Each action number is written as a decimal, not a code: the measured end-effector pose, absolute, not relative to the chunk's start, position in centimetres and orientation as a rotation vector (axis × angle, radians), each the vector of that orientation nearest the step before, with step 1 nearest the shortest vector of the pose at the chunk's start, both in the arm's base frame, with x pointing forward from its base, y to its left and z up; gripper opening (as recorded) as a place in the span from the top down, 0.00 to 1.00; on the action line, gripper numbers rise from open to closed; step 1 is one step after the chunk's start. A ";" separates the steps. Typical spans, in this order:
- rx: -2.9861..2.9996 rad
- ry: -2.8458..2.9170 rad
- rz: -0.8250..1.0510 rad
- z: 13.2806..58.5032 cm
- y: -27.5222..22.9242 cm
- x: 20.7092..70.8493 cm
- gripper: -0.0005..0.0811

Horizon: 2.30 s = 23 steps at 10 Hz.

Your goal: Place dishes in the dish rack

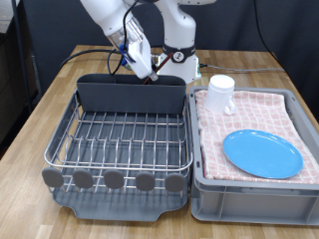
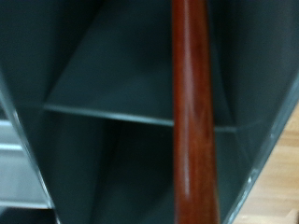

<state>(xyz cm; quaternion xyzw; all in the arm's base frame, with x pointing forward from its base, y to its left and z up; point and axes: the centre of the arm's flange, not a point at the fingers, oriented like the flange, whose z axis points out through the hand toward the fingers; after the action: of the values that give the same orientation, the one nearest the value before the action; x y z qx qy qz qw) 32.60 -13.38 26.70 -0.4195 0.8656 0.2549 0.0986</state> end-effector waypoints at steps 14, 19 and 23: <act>-1.433 2.787 -0.066 42.7 -1.6 35.5 0.01; -1.711 2.528 -0.074 44.7 4.7 38.5 0.01; -1.967 2.408 -0.095 43.9 9.3 42.1 0.01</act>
<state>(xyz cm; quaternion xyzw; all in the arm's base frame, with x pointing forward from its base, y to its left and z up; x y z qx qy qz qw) 42.15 9.32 43.92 -0.6322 0.7741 -0.0304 0.0153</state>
